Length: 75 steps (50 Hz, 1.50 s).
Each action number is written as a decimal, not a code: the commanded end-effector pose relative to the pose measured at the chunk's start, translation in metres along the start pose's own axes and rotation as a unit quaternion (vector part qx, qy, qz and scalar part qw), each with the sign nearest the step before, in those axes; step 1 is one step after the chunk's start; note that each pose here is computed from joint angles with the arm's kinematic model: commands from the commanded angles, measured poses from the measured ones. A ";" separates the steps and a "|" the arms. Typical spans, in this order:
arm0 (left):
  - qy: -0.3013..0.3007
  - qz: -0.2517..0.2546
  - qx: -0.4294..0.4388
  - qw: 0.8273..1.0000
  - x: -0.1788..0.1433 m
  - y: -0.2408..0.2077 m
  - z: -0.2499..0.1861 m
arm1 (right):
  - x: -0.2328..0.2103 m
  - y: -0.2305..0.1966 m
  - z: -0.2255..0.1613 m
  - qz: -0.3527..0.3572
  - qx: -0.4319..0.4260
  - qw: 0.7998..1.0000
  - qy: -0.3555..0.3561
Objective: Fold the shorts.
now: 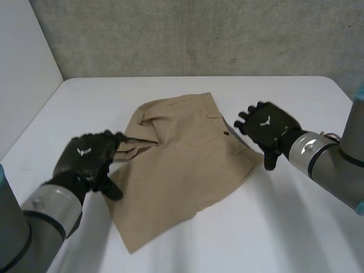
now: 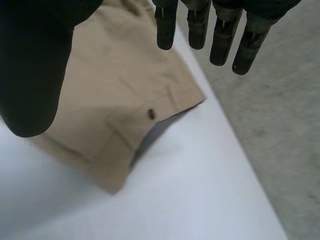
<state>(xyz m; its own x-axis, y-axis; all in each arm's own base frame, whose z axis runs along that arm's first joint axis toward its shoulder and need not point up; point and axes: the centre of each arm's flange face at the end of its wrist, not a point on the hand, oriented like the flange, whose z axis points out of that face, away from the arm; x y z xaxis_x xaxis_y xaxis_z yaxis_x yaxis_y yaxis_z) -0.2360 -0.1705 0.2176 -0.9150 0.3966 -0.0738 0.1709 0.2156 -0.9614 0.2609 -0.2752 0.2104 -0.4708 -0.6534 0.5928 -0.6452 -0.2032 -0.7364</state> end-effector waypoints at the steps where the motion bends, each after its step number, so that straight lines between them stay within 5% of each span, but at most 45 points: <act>1: 0.005 0.013 -0.038 0.999 0.010 0.034 -0.009 | -0.013 0.030 0.021 0.018 -0.006 0.999 -0.036; 23: 0.019 0.068 -0.111 0.991 0.039 0.079 -0.022 | -0.019 0.082 0.064 0.001 -0.011 1.000 -0.021; 75: -0.005 0.087 -0.131 0.987 0.045 0.096 -0.007 | -0.019 0.072 0.075 0.017 0.024 0.999 -0.035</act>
<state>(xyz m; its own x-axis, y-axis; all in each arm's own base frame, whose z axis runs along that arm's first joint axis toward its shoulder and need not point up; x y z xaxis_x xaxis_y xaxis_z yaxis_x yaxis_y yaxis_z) -0.2565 -0.1238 0.1239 -0.8649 0.4412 -0.2392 0.4203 0.3763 -0.8257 0.2683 -0.3325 0.1216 -0.4470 -0.7114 0.5423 -0.5962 -0.2150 -0.7735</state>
